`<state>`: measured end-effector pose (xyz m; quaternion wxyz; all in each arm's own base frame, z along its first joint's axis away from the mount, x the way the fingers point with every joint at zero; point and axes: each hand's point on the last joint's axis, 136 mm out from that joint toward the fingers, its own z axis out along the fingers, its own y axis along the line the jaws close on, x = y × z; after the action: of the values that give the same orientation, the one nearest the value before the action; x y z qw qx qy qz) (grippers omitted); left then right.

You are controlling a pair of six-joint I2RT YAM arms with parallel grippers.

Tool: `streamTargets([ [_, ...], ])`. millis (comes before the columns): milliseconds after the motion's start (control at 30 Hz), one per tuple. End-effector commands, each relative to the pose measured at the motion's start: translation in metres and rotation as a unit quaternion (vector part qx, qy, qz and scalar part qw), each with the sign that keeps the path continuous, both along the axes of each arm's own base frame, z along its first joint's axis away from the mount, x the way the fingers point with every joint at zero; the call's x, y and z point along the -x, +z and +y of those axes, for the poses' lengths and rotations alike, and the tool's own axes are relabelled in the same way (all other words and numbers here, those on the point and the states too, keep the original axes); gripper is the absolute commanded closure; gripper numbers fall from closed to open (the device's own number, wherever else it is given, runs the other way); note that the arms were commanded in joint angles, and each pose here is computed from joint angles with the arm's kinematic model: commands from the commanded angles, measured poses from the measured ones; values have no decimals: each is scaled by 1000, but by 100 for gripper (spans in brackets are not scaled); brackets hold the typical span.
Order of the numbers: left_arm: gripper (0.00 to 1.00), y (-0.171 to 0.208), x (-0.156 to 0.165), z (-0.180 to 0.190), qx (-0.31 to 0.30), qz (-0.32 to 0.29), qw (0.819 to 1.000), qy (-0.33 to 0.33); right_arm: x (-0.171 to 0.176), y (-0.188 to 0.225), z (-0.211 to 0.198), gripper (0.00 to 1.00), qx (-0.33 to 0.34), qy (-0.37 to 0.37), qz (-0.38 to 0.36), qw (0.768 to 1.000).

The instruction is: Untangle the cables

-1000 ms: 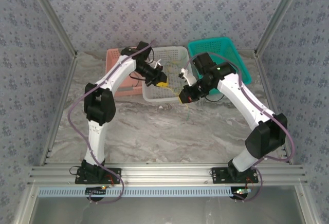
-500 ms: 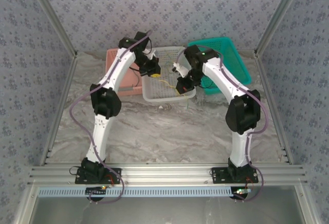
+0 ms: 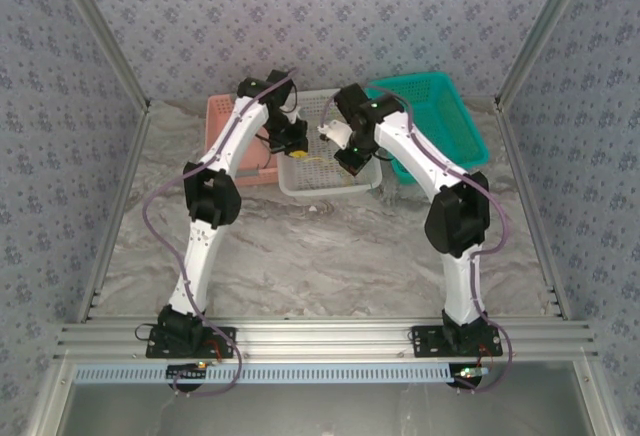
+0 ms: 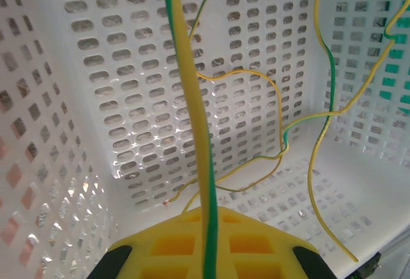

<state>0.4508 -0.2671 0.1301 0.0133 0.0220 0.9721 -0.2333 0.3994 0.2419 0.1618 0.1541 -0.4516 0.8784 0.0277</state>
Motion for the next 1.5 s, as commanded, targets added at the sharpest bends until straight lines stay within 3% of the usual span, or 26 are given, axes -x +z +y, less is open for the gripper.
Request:
streamTargets([
  [0, 100, 11, 4, 2, -10, -3, 1000, 7, -35, 4, 10, 98, 45, 40, -100, 993],
  [200, 100, 3, 7, 5, -23, 11, 1000, 17, -61, -3, 21, 95, 65, 68, -155, 983],
  [667, 100, -11, 19, 13, -88, 36, 994, 55, -74, -78, 15, 90, 97, 36, -111, 988],
  [700, 98, -11, 19, 14, -96, 34, 993, 57, -72, -79, 16, 87, 95, 33, -107, 989],
  [800, 77, -8, 21, 17, -116, 27, 990, 69, -66, -77, 18, 72, 79, 23, -93, 992],
  [1000, 62, -3, 26, 14, -129, 20, 989, 75, -49, -53, 30, 41, 17, 19, -88, 996],
  [1133, 60, 4, 25, 17, -135, 7, 988, 76, -43, -35, 32, 37, -8, 9, -95, 995],
  [1367, 40, 21, 25, 16, -126, -8, 988, 89, -34, -14, 33, 36, -42, -2, -87, 995],
  [1467, 38, 27, 26, 13, -116, -8, 989, 92, -25, -8, 33, 35, -56, 0, -83, 995],
])
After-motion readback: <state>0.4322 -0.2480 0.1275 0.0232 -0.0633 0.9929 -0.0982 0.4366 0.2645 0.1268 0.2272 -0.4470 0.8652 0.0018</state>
